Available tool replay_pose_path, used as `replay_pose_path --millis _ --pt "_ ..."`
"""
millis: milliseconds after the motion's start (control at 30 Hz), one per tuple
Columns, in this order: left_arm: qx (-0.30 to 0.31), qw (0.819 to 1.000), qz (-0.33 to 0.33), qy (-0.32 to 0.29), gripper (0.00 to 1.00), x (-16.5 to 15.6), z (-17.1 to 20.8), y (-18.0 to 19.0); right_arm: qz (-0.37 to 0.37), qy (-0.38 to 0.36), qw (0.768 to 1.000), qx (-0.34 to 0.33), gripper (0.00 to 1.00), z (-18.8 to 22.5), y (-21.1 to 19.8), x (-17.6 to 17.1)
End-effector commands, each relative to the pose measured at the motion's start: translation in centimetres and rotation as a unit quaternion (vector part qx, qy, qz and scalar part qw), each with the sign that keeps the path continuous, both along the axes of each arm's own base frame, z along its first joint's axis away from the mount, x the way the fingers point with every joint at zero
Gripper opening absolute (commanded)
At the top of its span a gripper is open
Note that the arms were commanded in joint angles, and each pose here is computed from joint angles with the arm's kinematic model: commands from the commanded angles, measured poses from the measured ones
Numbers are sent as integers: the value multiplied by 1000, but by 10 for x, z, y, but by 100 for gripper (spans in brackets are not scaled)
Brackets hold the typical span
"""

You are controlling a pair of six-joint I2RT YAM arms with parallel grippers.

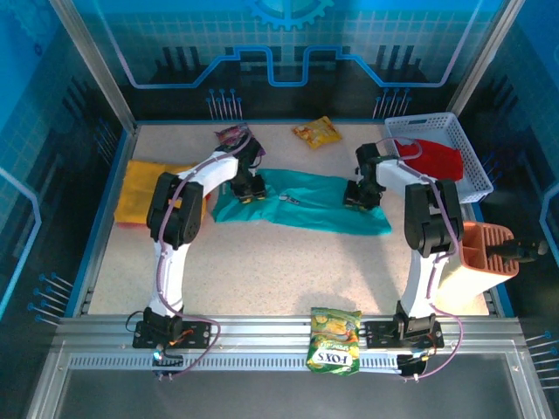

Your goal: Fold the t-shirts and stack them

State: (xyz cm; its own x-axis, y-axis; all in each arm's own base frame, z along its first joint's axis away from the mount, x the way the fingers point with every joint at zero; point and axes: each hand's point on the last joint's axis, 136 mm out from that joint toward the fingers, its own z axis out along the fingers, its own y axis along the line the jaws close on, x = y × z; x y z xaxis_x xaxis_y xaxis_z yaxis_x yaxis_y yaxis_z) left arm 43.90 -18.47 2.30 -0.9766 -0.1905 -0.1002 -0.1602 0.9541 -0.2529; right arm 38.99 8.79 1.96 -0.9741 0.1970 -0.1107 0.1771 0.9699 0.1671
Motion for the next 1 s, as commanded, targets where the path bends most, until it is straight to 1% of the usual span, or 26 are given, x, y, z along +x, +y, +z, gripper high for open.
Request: replay_pose_path --millis 0,133,233,367,433,533,633,700,833,900,967 --pt "-22 999 -40 24 37 -10 -4 -36 33 72 997 6 38 -6 18 -53" --pt "-33 998 -50 22 37 2 -4 -54 52 82 995 17 39 -4 41 -81" --pt "-47 997 -58 10 37 18 0 -67 69 81 994 29 40 -1 67 -102" --pt "-68 993 -91 -20 37 40 7 -90 71 89 987 111 40 -8 127 -128" --pt "-80 991 -107 -26 37 47 9 -103 68 92 986 124 40 -17 148 -138" --pt "-96 987 -125 -29 38 51 10 -120 72 94 984 131 40 -26 178 -153" --pt "-107 983 -142 -37 38 51 12 -135 68 97 979 167 40 -26 213 -170" --pt "-110 981 -154 -46 39 50 14 -143 73 95 977 174 41 -26 231 -183" --pt "-114 979 -161 -53 40 49 20 -147 83 97 978 163 42 -29 248 -203" --pt "-109 978 -167 -62 40 50 28 -145 80 94 980 156 43 -30 246 -207" --pt "-99 977 -168 -81 41 54 40 -140 75 82 983 144 44 -25 236 -206"
